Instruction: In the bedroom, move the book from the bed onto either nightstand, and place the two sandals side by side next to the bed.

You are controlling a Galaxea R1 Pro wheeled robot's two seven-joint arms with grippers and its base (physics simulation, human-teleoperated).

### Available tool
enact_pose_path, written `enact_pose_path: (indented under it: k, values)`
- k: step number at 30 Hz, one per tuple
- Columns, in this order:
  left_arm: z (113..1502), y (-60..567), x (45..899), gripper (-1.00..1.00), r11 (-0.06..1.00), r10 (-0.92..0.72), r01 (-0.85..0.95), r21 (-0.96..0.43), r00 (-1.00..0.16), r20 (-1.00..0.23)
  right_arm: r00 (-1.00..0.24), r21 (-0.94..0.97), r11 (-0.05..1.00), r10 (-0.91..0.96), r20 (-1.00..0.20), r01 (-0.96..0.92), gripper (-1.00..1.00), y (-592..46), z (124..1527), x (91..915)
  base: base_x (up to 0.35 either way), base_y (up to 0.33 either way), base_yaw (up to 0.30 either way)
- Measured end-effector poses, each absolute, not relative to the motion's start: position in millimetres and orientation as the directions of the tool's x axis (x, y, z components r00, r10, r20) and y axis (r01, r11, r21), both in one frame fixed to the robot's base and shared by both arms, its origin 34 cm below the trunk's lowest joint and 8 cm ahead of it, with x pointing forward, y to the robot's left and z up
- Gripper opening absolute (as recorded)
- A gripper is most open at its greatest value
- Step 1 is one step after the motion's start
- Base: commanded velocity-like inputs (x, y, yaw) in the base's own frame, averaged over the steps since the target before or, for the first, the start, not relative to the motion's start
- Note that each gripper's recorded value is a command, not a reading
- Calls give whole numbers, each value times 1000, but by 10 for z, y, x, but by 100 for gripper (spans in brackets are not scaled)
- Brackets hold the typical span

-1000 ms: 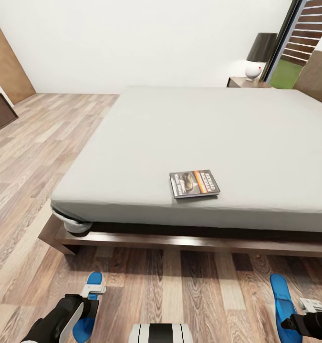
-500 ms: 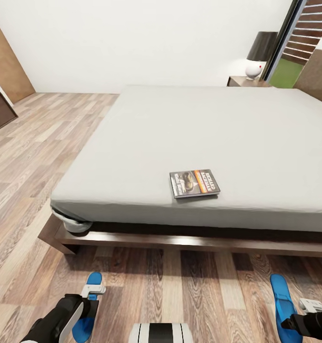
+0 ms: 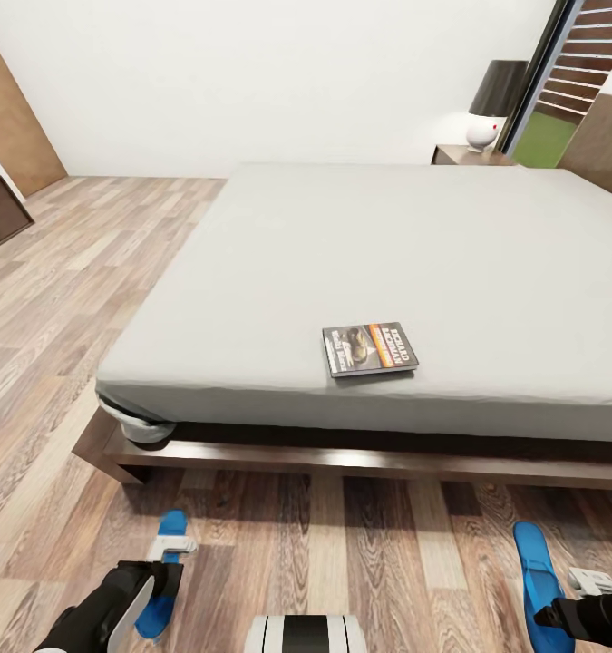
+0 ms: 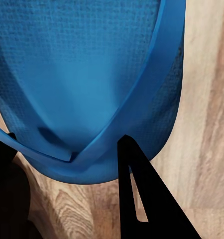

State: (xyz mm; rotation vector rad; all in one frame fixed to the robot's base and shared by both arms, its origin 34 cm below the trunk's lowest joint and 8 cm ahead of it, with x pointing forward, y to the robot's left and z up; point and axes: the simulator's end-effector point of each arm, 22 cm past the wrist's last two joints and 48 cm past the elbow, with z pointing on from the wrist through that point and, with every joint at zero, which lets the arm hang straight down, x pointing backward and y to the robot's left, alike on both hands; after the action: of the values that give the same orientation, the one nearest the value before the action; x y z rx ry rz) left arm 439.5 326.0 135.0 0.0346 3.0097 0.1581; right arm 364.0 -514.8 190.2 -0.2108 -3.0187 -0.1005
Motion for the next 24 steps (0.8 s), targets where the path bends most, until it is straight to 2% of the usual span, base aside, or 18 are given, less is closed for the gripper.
enact_pose_path:
  k: [2, 12, 16, 24]
  values:
    - [1329, 3320, 4432, -100, 993, 27, 7, 122, -985, -170, -984, 58, 988, 135, 118, 143, -100, -5149, 1902, 3640, 0, 0, 0]
    - [1288, 3344, 4359, -100, 991, 23, 1, 133, -986, -166, -984, 59, 988, 134, 117, 142, -100, -5146, 1902, 3644, 0, 0, 0]
    - [1295, 3315, 4258, -100, 992, 19, 7, 128, -995, -96, -984, 58, 988, 135, 118, 142, -100, -5149, 1902, 3639, 0, 0, 0]
    - [1465, 3185, 4454, -100, 994, 30, 24, 111, -998, -50, -984, 58, 988, 135, 118, 143, -100, -5150, 1902, 3637, 0, 0, 0]
